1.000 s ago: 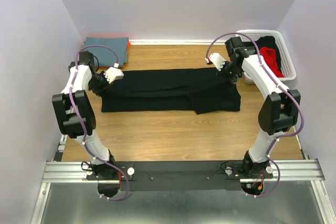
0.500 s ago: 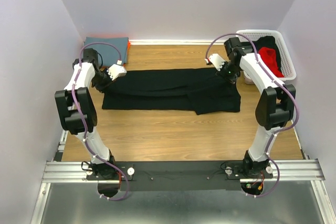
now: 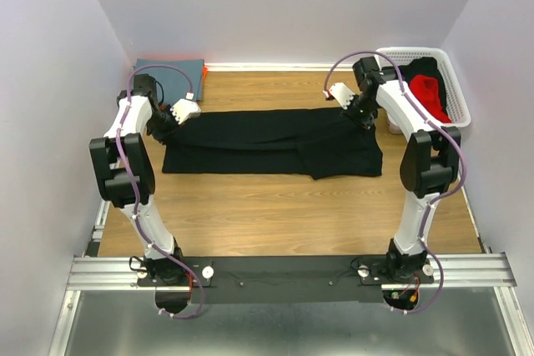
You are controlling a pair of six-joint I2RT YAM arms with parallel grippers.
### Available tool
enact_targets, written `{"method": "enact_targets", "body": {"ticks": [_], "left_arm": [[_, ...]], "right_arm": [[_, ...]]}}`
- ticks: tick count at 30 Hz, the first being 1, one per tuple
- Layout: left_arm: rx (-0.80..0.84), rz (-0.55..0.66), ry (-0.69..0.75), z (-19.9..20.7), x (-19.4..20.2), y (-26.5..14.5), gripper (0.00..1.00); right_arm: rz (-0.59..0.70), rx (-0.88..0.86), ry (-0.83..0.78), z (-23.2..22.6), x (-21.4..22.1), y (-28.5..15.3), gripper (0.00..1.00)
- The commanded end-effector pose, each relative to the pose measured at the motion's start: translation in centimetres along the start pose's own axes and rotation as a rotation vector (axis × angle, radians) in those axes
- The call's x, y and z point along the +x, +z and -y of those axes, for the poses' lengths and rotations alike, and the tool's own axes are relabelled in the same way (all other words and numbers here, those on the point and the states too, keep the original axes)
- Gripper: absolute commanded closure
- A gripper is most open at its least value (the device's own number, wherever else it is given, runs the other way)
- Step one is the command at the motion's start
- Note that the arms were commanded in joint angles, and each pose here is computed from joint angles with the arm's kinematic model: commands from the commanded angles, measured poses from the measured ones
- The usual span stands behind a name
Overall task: Fold and stack the t-shirts
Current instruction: Fold the tshirt
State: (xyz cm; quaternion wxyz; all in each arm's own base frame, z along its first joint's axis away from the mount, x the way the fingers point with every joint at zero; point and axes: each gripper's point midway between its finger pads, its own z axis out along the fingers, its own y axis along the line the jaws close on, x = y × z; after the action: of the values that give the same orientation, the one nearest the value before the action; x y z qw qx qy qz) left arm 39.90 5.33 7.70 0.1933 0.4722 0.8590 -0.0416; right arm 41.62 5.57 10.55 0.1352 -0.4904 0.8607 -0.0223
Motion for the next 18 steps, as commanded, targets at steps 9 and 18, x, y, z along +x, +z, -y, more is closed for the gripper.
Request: {"method": "enact_targets", "body": {"ticks": [9,18], "left_arm": [[-0.026,-0.008,-0.006,-1.5,-0.2,0.7,1.00],[-0.031,0.012,-0.026,-2.4,-0.7,1.7,1.00]], "right_arm": [[-0.001,0.046,-0.011,2.6,-0.7,0.7,0.99],[0.005,0.048,0.012,3.3,-1.4,1.9,0.99]]}}
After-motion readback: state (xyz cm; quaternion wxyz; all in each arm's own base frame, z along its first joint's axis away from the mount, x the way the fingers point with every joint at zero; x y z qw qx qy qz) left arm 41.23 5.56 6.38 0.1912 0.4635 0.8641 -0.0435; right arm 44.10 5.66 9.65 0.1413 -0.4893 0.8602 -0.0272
